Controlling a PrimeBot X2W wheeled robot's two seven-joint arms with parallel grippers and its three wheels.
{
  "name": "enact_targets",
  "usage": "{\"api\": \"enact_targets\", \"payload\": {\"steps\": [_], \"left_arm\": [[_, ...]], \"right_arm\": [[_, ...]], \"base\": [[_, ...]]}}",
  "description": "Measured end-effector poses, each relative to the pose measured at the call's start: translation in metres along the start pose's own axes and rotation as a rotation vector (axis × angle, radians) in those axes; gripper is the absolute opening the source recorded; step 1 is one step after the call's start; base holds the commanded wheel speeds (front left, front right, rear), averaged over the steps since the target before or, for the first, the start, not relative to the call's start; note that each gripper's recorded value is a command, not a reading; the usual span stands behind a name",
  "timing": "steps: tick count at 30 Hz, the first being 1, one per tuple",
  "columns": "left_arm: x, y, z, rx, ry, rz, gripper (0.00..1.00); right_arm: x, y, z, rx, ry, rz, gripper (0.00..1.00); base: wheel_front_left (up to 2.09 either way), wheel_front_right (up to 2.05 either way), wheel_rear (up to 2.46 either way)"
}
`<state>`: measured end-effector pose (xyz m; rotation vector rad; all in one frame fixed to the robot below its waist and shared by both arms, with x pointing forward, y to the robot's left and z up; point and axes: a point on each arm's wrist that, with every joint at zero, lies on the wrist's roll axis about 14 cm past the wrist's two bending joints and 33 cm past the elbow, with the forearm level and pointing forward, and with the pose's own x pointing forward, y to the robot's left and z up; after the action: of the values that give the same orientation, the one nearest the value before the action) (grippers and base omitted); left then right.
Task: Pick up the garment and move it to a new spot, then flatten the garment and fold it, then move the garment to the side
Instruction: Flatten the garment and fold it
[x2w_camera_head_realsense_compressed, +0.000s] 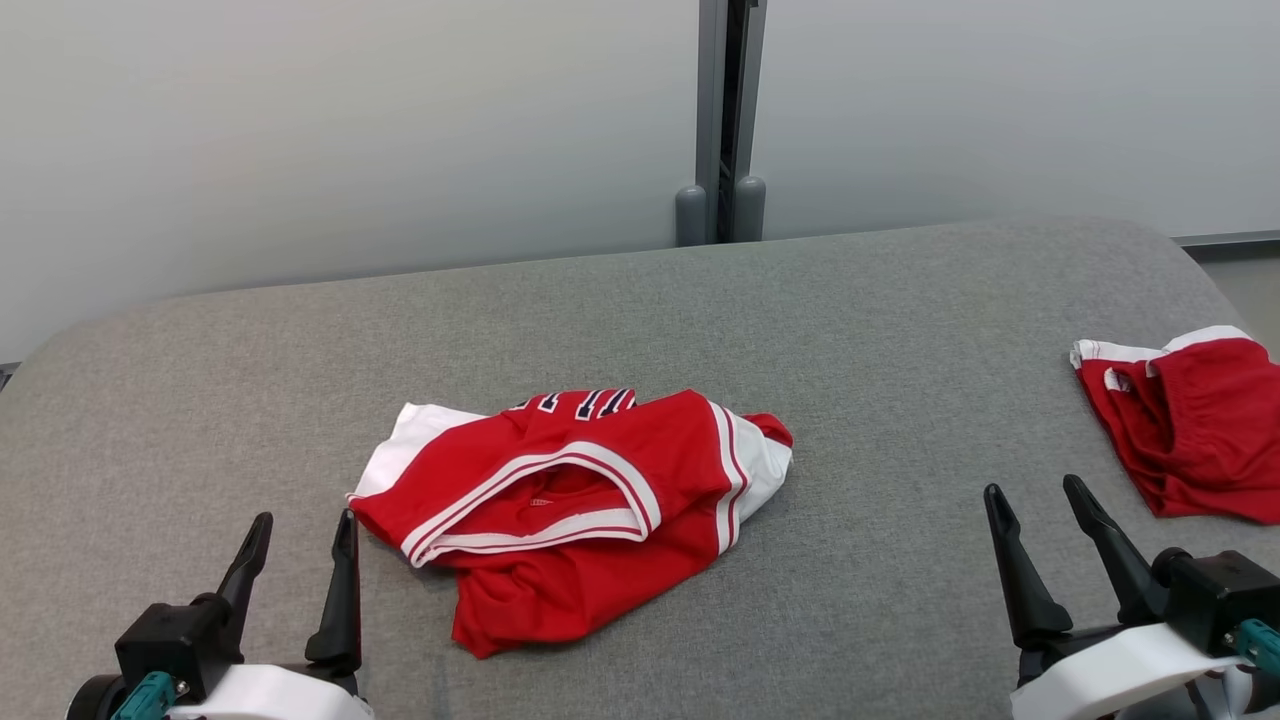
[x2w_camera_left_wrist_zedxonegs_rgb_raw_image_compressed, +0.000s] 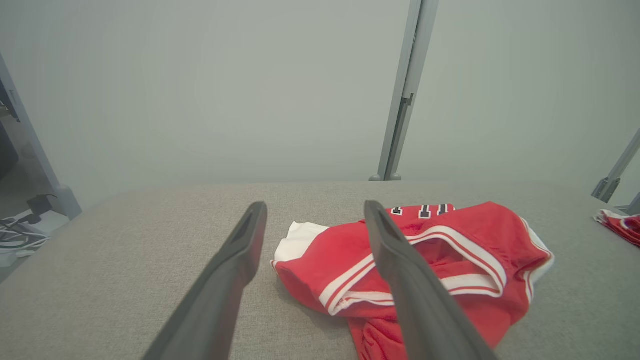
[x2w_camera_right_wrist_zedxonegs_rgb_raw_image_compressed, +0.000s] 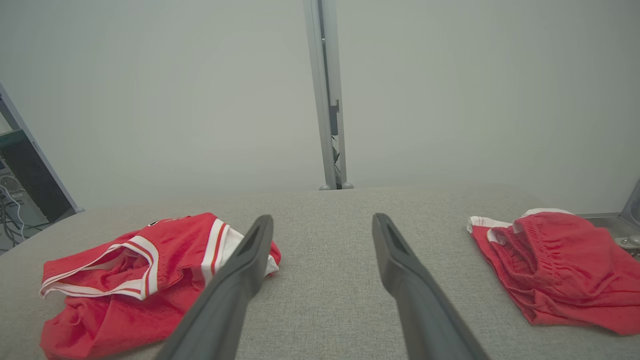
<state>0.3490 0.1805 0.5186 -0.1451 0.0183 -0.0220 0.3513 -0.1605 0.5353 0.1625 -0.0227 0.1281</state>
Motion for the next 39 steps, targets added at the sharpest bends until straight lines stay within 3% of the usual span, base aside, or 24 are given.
{"api": "enact_targets", "payload": {"steps": [7, 11, 20, 26, 33, 38, 39], "left_arm": [[-0.001, 0.001, 0.002, -0.001, -0.004, 0.005, 1.00], [-0.001, 0.007, 0.010, -0.003, -0.031, 0.018, 1.00], [-0.002, 0.036, 0.023, -0.013, -0.084, 0.108, 1.00], [0.001, 0.052, 0.022, -0.017, -0.097, 0.155, 1.00], [0.004, 0.067, 0.012, -0.027, -0.089, 0.208, 1.00], [0.004, 0.077, 0.000, -0.024, -0.063, 0.245, 1.00], [0.004, 0.078, -0.002, -0.027, -0.060, 0.249, 1.00]], "right_arm": [[0.004, 0.003, -0.003, 0.006, 0.007, 0.011, 1.00], [0.013, 0.024, -0.012, 0.004, 0.038, 0.077, 1.00], [0.047, 0.160, -0.050, 0.011, 0.167, 0.495, 1.00], [0.053, 0.239, -0.089, -0.066, 0.280, 0.765, 1.00], [0.060, 0.284, -0.138, -0.220, 0.386, 0.971, 1.00], [0.072, 0.294, -0.162, -0.301, 0.441, 1.027, 1.00], [0.075, 0.296, -0.164, -0.296, 0.445, 1.027, 0.62]], "base": [[0.00, 0.00, 0.00], [0.00, 0.00, 0.00], [0.00, 0.00, 0.00], [0.00, 0.00, 0.00], [0.00, 0.00, 0.00], [0.00, 0.00, 0.00], [0.00, 0.00, 0.00]]}}
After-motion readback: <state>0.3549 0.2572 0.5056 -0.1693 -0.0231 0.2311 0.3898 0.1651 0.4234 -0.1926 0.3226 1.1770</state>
